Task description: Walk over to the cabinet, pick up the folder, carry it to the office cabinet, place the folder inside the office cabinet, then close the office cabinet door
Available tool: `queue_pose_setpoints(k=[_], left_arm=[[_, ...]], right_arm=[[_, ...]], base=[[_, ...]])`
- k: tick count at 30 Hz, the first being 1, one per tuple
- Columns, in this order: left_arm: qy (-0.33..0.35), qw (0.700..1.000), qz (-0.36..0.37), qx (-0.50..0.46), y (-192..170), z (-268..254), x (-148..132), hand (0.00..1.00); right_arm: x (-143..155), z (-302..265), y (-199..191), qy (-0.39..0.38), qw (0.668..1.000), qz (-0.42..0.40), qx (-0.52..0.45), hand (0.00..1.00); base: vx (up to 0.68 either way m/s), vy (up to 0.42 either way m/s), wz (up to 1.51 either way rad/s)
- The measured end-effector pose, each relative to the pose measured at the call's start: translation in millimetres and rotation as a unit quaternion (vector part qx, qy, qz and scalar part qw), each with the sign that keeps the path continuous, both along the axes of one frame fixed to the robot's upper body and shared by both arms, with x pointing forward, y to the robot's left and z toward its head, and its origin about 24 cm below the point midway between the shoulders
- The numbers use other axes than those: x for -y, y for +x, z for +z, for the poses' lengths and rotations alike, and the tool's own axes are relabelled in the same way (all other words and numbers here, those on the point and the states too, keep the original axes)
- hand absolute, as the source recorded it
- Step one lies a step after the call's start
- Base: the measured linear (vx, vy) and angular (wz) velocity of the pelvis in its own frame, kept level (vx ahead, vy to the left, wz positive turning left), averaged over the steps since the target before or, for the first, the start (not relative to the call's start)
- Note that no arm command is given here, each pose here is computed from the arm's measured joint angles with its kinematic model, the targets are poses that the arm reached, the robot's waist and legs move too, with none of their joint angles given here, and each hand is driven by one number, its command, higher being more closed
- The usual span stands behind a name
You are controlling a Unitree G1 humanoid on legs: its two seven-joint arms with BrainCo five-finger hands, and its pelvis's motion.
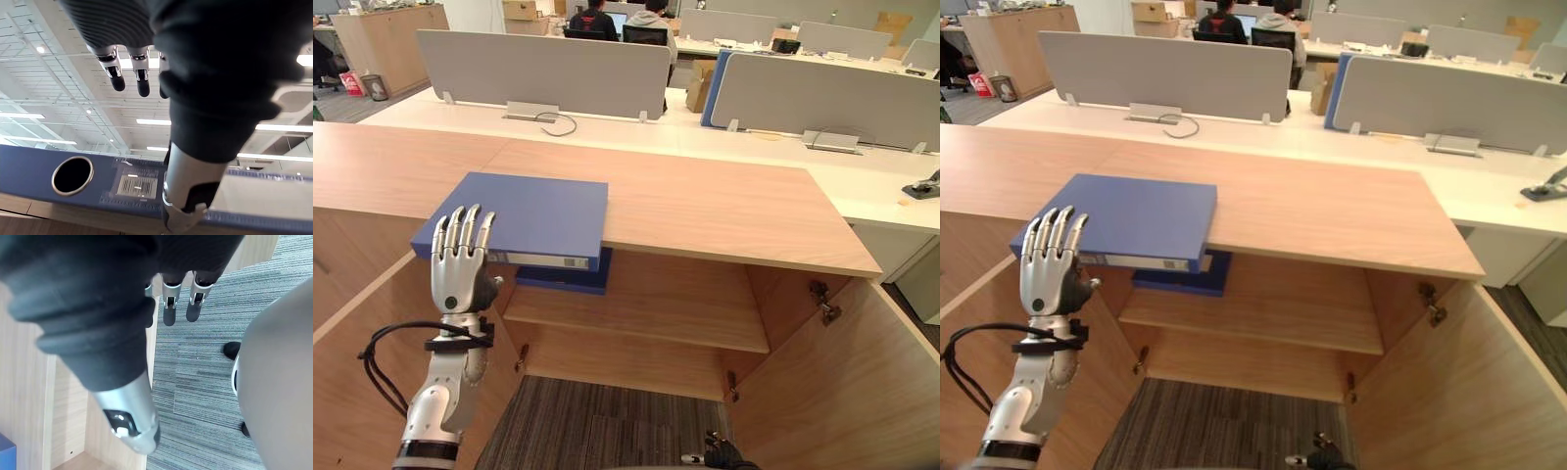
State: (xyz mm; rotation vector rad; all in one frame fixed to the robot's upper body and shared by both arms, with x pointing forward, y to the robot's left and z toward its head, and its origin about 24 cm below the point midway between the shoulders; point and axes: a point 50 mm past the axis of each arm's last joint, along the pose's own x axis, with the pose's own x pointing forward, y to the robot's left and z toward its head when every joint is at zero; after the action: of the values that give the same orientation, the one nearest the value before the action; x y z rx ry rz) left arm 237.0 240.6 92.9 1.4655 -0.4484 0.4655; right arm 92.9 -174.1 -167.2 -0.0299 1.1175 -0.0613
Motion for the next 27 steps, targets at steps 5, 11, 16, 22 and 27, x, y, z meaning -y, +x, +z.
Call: queue_pose_setpoints(k=[5, 11, 16, 22, 27], left_arm=[[0.024, 0.999, -0.013, -0.043, 6, -10, -1, 0.00], [0.061, 0.996, -0.031, -0.062, 16, -9, 0, 0.00], [0.087, 0.993, -0.050, -0.062, 26, -2, 3, 0.00], [0.101, 0.991, -0.055, -0.073, 37, -1, 4, 1.00], [0.107, 0.990, -0.051, -0.072, 43, 3, 3, 1.00]], right_arm=[[0, 0, 1, 0.000, 1.000, 0.000, 0.001, 0.00], [0, 1, 2, 0.001, 1.000, 0.001, 0.005, 0.00], [-1, 1, 4, 0.008, 1.000, 0.004, 0.009, 0.00], [-1, 2, 4, 0.009, 1.000, 0.007, 0.009, 0.00], [1, 1, 1, 0.007, 1.000, 0.006, 0.006, 0.00]], base=[[0.00, 0.002, -0.01], [0.00, 0.000, 0.00], [0.00, 0.000, 0.00], [-0.01, 0.001, -0.05], [-0.01, 0.002, -0.06]])
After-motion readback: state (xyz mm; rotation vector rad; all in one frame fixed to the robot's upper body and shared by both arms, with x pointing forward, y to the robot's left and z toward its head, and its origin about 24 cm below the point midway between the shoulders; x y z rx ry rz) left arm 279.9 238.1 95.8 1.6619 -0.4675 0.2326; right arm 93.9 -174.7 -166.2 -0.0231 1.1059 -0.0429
